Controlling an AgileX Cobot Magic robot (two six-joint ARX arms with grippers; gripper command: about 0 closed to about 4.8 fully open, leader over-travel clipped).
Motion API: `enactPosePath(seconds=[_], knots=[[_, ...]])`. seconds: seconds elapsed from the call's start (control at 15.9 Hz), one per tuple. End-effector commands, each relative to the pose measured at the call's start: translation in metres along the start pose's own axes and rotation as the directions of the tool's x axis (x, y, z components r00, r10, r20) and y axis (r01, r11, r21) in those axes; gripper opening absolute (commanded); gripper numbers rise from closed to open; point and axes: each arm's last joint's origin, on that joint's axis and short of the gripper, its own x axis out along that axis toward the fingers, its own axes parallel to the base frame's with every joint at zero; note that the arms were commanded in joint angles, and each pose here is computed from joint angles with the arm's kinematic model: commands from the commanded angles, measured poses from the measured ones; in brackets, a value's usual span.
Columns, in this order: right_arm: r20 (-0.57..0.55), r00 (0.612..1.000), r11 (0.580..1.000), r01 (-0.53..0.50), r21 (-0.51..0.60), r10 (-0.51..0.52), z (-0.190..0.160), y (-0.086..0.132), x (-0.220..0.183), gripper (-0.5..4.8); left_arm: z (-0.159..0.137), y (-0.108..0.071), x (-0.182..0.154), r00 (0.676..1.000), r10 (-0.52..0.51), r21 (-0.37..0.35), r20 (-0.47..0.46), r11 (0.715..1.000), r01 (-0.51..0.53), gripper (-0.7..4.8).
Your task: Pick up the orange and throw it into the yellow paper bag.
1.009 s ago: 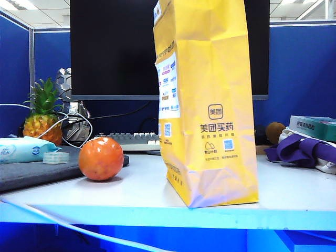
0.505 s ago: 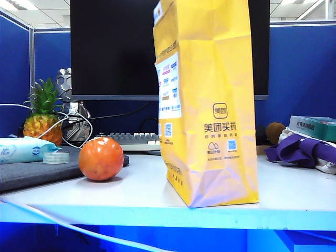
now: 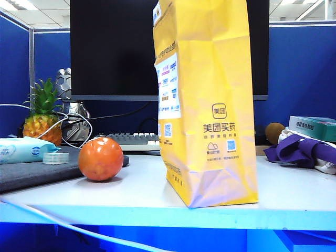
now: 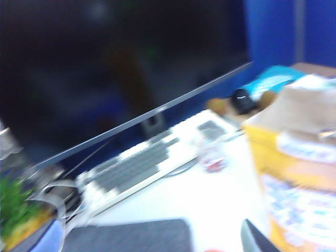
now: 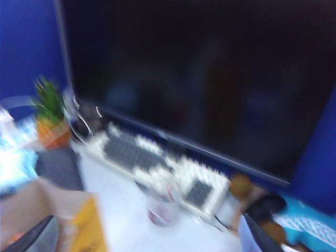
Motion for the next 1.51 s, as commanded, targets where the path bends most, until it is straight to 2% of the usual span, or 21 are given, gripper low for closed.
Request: enactPosePath(seconds=[0.06, 0.19, 0.32, 0.44, 0.5, 0.63, 0.69, 0.95, 1.14, 1.51], knots=[[0.145, 0.987, 0.998, 0.067, -0.013, -0.065, -0.051, 0.017, -0.024, 4.79, -0.034, -0.009, -0.002, 0.998, 0.061, -0.104, -0.020, 0.993, -0.063, 4.79], [0.163, 0.984, 0.995, 0.052, 0.081, -0.064, -0.097, 0.019, -0.019, 4.79, -0.055, -0.014, 0.002, 0.995, 0.098, -0.135, -0.001, 0.986, -0.097, 4.79], [0.147, 0.988, 0.979, 0.021, 0.201, -0.052, -0.159, 0.020, 0.001, 4.79, -0.074, -0.020, 0.009, 0.994, 0.094, -0.127, 0.062, 0.988, -0.085, 4.79], [0.153, 0.984, 0.972, 0.060, 0.227, -0.096, -0.202, 0.022, 0.009, 4.79, -0.089, -0.024, 0.013, 0.990, 0.087, -0.118, 0.115, 0.990, -0.073, 4.79], [0.150, 0.982, 0.970, 0.077, 0.230, -0.113, -0.212, 0.022, 0.010, 4.79, -0.096, -0.026, 0.013, 0.989, 0.113, -0.118, 0.094, 0.988, -0.101, 4.79], [0.107, 0.978, 0.958, 0.148, 0.244, -0.179, -0.223, 0.021, 0.012, 4.79, -0.104, -0.029, 0.015, 0.994, 0.087, -0.112, 0.071, 0.991, -0.078, 4.79], [0.087, 0.980, 0.957, 0.151, 0.248, -0.177, -0.225, 0.021, 0.012, 4.79, -0.108, -0.031, 0.018, 0.998, 0.024, -0.106, 0.062, 0.994, -0.017, 4.79], [0.028, 0.982, 0.950, 0.172, 0.261, -0.186, -0.232, 0.020, 0.015, 4.79, -0.129, -0.034, 0.033, 0.998, 0.014, -0.142, -0.062, 0.990, -0.023, 4.79], [0.025, 0.981, 0.944, 0.180, 0.275, -0.194, -0.232, 0.020, 0.015, 4.79, -0.136, -0.036, 0.033, 0.991, -0.010, -0.259, -0.130, 0.966, -0.024, 4.79], [0.025, 0.981, 0.944, 0.180, 0.275, -0.195, -0.232, 0.020, 0.015, 4.79, -0.137, -0.036, 0.033, 0.991, -0.012, -0.260, -0.137, 0.965, -0.024, 4.79]])
